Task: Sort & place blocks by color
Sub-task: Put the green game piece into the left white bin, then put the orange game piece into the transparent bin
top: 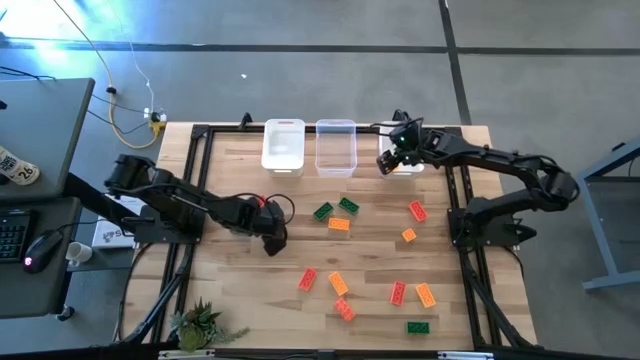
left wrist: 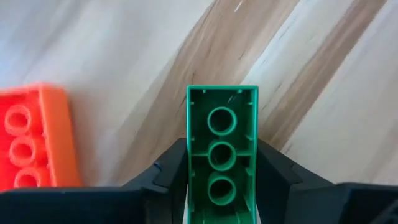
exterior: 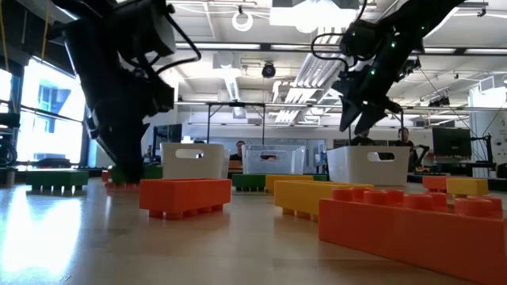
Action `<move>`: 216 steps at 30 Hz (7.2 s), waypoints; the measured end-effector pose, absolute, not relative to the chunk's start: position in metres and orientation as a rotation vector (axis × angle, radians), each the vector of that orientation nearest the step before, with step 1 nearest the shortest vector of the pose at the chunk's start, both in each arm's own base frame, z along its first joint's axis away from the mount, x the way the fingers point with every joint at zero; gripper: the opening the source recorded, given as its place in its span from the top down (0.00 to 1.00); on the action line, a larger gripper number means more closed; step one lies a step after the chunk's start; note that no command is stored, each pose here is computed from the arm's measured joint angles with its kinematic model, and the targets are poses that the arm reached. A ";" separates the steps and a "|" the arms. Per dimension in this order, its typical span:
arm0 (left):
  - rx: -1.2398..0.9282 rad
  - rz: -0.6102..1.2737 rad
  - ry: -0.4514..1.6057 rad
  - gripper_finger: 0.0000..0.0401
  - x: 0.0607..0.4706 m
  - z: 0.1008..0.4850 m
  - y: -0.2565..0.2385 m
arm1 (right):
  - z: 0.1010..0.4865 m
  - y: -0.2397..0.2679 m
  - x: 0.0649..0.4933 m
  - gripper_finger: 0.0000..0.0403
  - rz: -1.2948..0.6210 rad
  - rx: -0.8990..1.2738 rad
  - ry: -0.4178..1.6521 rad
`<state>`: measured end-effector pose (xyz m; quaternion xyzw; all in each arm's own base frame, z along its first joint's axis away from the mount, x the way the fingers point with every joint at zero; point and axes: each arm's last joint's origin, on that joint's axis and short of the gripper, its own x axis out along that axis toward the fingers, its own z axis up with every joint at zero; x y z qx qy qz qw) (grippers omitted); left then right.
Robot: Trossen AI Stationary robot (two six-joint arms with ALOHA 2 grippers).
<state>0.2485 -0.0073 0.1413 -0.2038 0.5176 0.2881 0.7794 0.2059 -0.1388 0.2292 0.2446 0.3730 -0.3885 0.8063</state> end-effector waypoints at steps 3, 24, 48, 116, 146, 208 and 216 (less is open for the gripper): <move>-0.424 0.601 1.068 0.72 0.251 0.156 -0.007 | 0.235 -0.128 0.210 0.43 -0.747 0.542 0.771; -0.286 0.746 0.797 0.72 0.244 0.237 0.080 | 0.240 -0.044 0.241 0.43 -0.469 0.614 0.768; -0.420 0.928 0.766 0.69 0.214 0.229 0.162 | 0.237 0.027 0.238 0.43 -0.460 0.678 0.802; -0.317 0.771 0.601 0.51 0.227 0.232 0.186 | 0.217 -0.016 0.179 0.43 -0.881 0.643 1.380; -0.255 0.716 0.621 0.51 0.236 0.232 0.174 | 0.164 -0.047 0.205 0.43 -0.931 0.683 1.661; -0.426 0.648 0.820 0.51 0.250 0.216 0.119 | 0.274 -0.073 0.332 0.72 -0.625 0.142 0.805; -0.409 0.681 0.895 0.51 0.252 0.211 0.098 | 0.290 -0.099 0.340 0.72 -0.662 0.021 0.625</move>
